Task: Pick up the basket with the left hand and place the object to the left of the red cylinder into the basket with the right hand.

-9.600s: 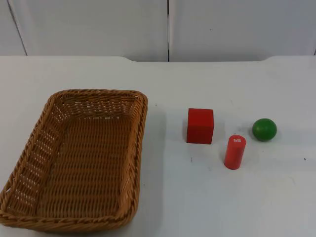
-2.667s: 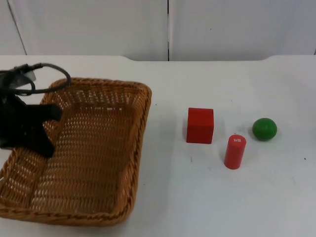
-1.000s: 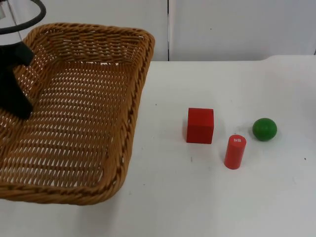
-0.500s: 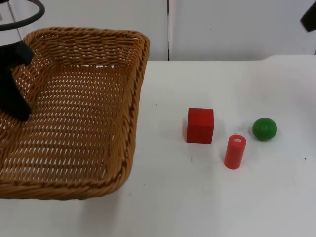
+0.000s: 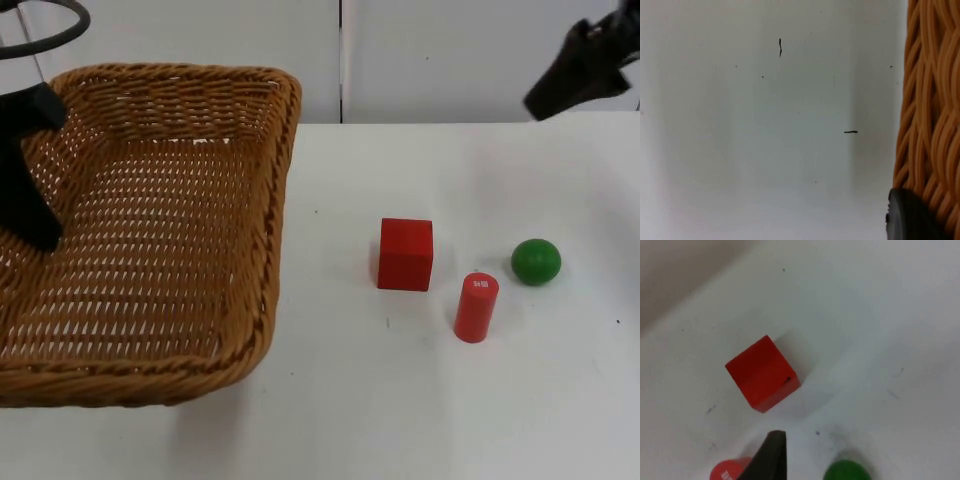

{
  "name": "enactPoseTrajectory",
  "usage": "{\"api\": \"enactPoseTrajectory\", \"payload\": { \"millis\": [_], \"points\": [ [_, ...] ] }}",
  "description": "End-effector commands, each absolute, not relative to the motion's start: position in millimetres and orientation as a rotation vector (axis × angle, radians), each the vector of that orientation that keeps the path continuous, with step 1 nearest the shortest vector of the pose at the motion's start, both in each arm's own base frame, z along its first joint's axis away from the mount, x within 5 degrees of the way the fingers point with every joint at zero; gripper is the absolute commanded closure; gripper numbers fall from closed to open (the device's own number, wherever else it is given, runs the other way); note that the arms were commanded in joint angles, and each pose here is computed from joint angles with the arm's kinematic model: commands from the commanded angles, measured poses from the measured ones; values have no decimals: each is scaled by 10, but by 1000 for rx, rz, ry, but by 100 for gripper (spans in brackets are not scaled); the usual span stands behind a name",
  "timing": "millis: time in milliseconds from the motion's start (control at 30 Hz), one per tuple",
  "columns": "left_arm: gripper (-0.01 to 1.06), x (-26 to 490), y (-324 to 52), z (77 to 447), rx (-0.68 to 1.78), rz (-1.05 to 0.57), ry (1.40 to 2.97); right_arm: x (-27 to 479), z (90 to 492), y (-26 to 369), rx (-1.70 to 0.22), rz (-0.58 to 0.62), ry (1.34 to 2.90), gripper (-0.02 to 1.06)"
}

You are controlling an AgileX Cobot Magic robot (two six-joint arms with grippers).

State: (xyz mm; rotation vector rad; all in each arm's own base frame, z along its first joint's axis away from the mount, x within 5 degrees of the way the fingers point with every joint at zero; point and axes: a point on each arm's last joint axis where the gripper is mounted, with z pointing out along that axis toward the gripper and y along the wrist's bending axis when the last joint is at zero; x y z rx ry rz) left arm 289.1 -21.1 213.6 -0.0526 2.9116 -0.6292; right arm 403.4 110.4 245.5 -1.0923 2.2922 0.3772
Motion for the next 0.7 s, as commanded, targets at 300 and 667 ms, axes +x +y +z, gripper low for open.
{"api": "enactPoseTrajectory", "payload": {
  "millis": [300, 667],
  "points": [
    [105, 2877, -223, 2188, -75, -652, 2903, 4263, 2088, 1726, -1313, 433, 2221, 5],
    [105, 2874, -223, 2183, -98, -655, 2907, 4251, 1605, 2102, -1502, 406, 2150, 5]
  ]
}}
